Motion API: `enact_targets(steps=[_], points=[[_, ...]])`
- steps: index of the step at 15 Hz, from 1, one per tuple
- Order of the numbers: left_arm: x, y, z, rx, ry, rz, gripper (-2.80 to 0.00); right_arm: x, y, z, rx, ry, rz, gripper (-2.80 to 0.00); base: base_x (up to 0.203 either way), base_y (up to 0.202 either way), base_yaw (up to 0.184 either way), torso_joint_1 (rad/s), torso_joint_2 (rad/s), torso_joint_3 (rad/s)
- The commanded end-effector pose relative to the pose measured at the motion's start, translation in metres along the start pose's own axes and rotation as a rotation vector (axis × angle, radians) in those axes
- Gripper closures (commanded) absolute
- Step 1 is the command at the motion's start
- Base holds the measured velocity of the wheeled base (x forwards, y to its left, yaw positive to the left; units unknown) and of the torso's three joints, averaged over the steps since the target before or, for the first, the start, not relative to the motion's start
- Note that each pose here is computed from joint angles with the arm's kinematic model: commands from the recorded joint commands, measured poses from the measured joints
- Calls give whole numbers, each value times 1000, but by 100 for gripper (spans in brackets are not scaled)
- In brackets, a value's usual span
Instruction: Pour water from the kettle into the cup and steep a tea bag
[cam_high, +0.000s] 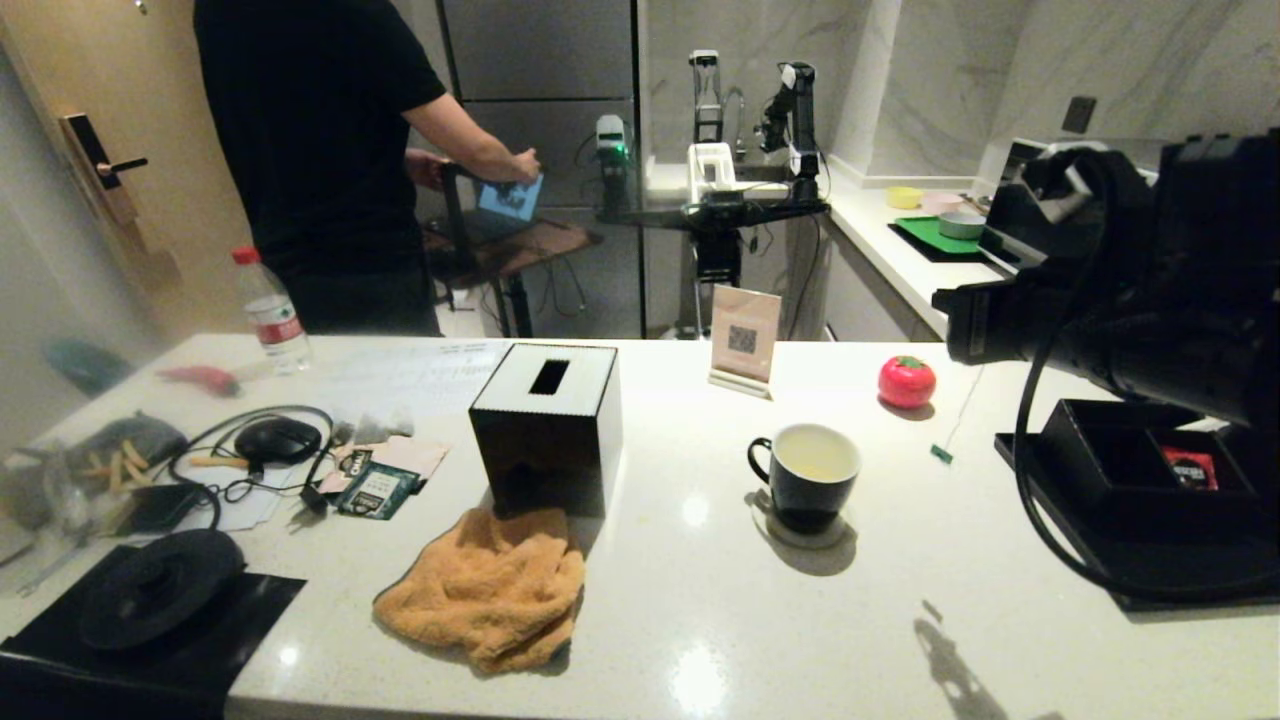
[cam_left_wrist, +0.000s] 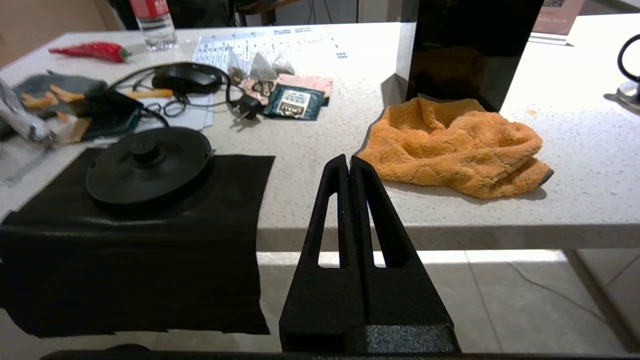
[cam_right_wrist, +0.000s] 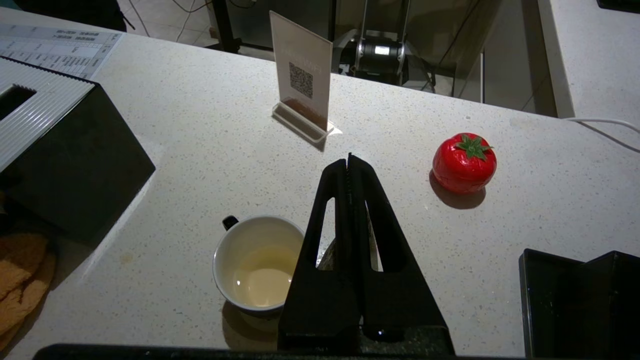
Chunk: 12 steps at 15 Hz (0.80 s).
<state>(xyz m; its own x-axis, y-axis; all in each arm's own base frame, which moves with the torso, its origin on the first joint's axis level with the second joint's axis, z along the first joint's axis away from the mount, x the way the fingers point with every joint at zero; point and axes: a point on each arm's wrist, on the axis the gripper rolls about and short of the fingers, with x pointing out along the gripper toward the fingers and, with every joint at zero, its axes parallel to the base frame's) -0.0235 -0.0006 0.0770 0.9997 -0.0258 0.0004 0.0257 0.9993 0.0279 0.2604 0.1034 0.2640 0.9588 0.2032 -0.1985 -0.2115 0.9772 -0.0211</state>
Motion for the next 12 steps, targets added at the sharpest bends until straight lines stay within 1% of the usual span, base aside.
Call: enact_targets(steps=[1, 3, 4, 5, 6, 7, 9, 12], points=[[-1, 0, 2, 10, -5, -9, 0, 1, 1, -1, -2, 2, 1, 0, 0, 0, 0, 0, 0, 0], [-1, 0, 4, 15, -11, -15, 0, 1, 1, -1, -3, 4, 2, 0, 0, 0, 0, 0, 0, 0], [-2, -1, 6, 15, -11, -30, 0, 1, 1, -1, -3, 4, 4, 0, 0, 0, 0, 0, 0, 0], [-3, -1, 10, 16, -11, -62, 0, 1, 2, -2, -4, 5, 5, 0, 0, 0, 0, 0, 0, 0], [-5, -2, 13, 16, -9, -118, 0, 1, 2, -2, -4, 7, 7, 0, 0, 0, 0, 0, 0, 0], [-5, -3, 15, 16, -4, -153, 0, 1, 3, -2, -5, 5, 10, 0, 0, 0, 0, 0, 0, 0], [-4, -3, 17, 15, 12, -157, 0, 1, 5, -2, -6, 6, 16, 0, 0, 0, 0, 0, 0, 0], [2, -3, 26, 9, 64, -159, 0, 1, 5, -1, -4, 3, 16, 0, 0, 0, 0, 0, 0, 0]])
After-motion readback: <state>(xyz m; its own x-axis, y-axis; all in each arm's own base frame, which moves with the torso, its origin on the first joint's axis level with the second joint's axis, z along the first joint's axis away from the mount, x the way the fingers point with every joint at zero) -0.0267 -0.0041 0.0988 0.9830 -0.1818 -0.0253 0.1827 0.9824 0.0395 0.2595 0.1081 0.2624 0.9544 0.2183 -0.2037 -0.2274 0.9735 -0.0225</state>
